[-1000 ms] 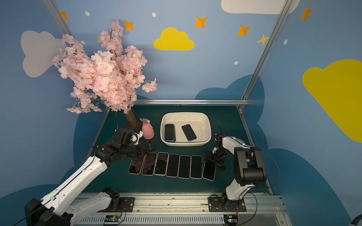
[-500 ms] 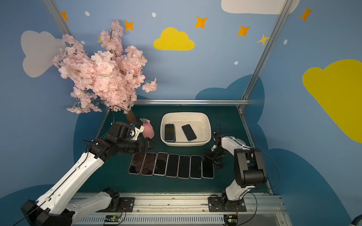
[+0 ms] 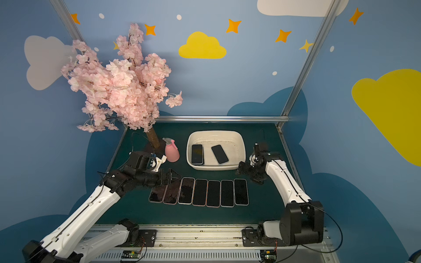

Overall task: Take the phone out of the storage box
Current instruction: Place the phone at the center of the board, then pick up the phone from the storage box, then place the phone at the center of the board.

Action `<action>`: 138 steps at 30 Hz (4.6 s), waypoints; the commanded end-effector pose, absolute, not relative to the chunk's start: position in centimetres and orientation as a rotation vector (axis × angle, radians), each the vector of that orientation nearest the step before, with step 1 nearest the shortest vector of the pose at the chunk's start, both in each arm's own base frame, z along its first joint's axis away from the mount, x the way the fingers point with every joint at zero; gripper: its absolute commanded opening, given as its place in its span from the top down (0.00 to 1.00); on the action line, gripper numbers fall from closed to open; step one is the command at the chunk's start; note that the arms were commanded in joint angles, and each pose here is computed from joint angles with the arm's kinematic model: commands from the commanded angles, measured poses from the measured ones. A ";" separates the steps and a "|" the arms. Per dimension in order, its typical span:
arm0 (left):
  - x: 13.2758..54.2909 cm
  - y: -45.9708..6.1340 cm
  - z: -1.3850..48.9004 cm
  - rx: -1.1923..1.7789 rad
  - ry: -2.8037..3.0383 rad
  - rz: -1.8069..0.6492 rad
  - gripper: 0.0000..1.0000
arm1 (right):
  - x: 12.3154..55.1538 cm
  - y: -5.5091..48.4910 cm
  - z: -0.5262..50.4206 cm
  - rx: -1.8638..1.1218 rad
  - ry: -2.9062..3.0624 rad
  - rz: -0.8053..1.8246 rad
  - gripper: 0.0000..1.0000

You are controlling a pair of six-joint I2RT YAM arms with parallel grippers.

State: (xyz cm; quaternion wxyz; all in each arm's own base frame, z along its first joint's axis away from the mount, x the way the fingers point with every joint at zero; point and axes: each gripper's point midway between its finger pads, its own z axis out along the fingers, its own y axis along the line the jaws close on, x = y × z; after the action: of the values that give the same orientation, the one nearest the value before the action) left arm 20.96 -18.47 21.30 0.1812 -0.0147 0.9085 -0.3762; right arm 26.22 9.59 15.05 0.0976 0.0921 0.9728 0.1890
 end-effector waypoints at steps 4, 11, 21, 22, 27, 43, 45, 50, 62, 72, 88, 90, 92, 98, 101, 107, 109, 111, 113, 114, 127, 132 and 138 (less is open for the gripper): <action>21.3 -17.0 22.9 -0.274 2.454 -1.072 0.01 | 28.6 11.7 23.4 0.097 2.608 0.746 0.01; 19.7 -15.2 23.8 -0.329 2.403 -1.035 0.01 | 31.6 14.4 29.9 0.041 2.283 0.967 0.01; 21.0 -16.9 22.7 -0.118 2.397 -1.049 0.01 | 32.2 17.3 32.0 -0.146 2.458 0.812 0.01; 20.9 -16.9 22.7 -0.127 2.403 -1.058 0.01 | 32.3 17.6 31.8 -0.156 2.487 0.796 0.01; 20.1 -16.9 21.8 -0.057 2.435 -1.036 0.01 | 34.7 19.2 29.6 -0.206 2.581 0.740 0.01; 23.0 -16.8 20.8 -0.132 2.457 -0.961 0.01 | 40.8 22.0 17.1 -0.369 2.963 0.378 0.01; 23.1 -16.8 20.4 -0.138 2.464 -0.952 0.01 | 41.1 22.5 15.4 -0.407 2.988 0.342 0.01; 23.6 -17.4 19.5 -0.117 2.502 -0.967 0.01 | 41.7 22.9 10.6 -0.540 3.040 0.192 0.01; 26.2 -19.4 19.8 -0.035 2.554 -0.996 0.01 | 44.0 21.8 5.8 -0.627 3.052 0.011 0.01; 27.1 -19.1 20.0 -0.034 2.573 -0.991 0.01 | 45.0 22.7 4.1 -0.637 3.048 0.113 0.01; 27.6 -18.8 19.8 -0.069 2.586 -1.003 0.01 | 44.8 22.4 0.6 -0.725 3.083 0.063 0.01; 27.6 -18.9 19.8 -0.069 2.587 -1.005 0.01 | 44.7 22.2 0.3 -0.727 3.090 0.057 0.02; 27.6 -18.8 19.7 -0.072 2.589 -1.006 0.01 | 44.6 22.1 0.0 -0.721 3.098 0.051 0.04; 27.4 -18.5 19.8 -0.077 2.591 -1.001 0.01 | 44.2 22.4 -0.4 -0.709 3.118 0.075 0.26; 27.1 -18.2 19.8 -0.083 2.586 -0.997 0.01 | 44.3 22.2 0.0 -0.706 3.112 0.063 0.30; 26.9 -18.1 19.7 -0.097 2.583 -1.004 0.01 | 45.0 21.9 2.6 -0.645 3.066 0.034 0.37; 26.9 -18.1 19.9 -0.095 2.579 -1.007 0.01 | 45.5 22.1 3.8 -0.614 3.039 0.054 0.40; 26.9 -18.1 19.9 -0.097 2.578 -1.007 0.01 | 45.9 22.3 5.1 -0.592 3.010 0.080 0.40; 26.8 -18.1 20.0 -0.094 2.576 -1.012 0.01 | 46.4 22.6 6.7 -0.571 2.972 0.112 0.41; 26.8 -18.1 20.0 -0.096 2.576 -1.014 0.01 | 46.6 22.7 7.4 -0.560 2.955 0.129 0.41; 26.2 -18.2 20.6 -0.102 2.542 -1.055 0.01 | 48.4 21.9 16.3 -0.314 2.790 0.407 0.42; 26.4 -18.8 21.1 -0.081 2.524 -1.096 0.01 | 47.7 19.7 19.4 -0.196 2.770 0.488 0.42; 26.5 -20.6 21.5 0.013 2.505 -1.162 0.01 | 43.7 13.8 21.1 -0.064 2.833 0.405 0.42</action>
State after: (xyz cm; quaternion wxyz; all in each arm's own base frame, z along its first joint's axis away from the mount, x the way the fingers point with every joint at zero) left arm 26.42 -19.35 20.87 0.1891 -0.0197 0.8992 -0.3941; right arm 45.60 16.02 18.26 0.1279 -0.0406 0.9806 0.1431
